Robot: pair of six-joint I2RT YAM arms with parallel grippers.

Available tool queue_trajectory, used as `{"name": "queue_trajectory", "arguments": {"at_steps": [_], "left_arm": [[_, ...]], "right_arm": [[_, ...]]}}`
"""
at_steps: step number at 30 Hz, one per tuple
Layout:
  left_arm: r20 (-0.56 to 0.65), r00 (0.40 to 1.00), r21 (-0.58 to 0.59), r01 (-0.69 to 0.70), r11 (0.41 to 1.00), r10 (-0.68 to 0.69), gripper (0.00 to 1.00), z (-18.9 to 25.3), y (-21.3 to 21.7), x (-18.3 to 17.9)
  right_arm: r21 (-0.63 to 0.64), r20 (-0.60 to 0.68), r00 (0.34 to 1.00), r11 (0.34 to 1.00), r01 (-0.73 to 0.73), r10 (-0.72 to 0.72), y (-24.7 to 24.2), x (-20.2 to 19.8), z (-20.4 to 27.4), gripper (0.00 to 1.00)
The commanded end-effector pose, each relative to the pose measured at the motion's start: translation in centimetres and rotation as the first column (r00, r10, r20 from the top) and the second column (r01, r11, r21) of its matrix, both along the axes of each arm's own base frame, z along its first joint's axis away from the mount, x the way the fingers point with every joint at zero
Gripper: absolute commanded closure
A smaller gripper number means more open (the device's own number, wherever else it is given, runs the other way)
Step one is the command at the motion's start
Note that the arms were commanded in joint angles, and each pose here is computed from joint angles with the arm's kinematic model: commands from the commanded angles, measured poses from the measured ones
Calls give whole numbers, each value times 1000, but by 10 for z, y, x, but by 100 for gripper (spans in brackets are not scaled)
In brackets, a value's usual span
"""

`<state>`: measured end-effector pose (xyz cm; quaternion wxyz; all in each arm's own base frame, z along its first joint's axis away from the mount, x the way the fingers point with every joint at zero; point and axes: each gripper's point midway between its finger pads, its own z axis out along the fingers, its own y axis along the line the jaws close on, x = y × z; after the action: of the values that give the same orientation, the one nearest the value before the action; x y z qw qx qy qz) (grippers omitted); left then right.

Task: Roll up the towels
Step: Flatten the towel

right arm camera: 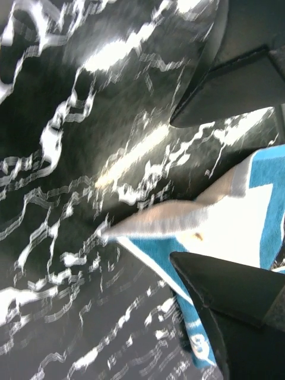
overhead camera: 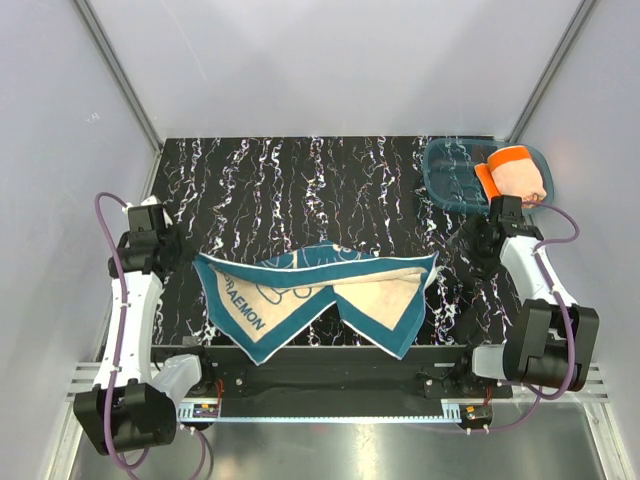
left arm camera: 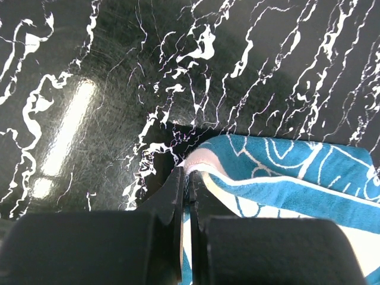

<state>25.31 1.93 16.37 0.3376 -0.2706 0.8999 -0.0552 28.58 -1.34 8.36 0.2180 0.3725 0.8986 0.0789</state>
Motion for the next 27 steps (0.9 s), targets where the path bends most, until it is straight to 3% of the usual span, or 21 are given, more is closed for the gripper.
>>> {"name": "queue_trajectory", "arguments": {"at_steps": [1, 13, 14, 18, 24, 27], "left_arm": [[64, 998, 4, 27, 1000, -27, 100, 2, 0, 13], [69, 996, -17, 53, 998, -51, 100, -11, -6, 17], [69, 996, -16, 52, 999, -51, 100, -11, -6, 17], [68, 996, -17, 53, 998, -51, 100, -12, -6, 16], [70, 996, -20, 56, 998, -54, 100, -12, -7, 17], [71, 996, -19, 55, 998, -53, 100, -12, -6, 17]], "right_arm": [[79, 70, 996, 995, -56, 50, 15, 19, -1, 10], [117, 1, 981, 974, -193, 194, 50, 48, -44, 36], [115, -2, 981, 975, -191, 192, 50, 49, -47, 46], [92, -17, 984, 980, -174, 177, 47, 49, -53, 61], [33, -43, 985, 985, -168, 170, 35, 56, -55, 59], [19, -54, 984, 985, -170, 171, 33, 59, -58, 63]]}}
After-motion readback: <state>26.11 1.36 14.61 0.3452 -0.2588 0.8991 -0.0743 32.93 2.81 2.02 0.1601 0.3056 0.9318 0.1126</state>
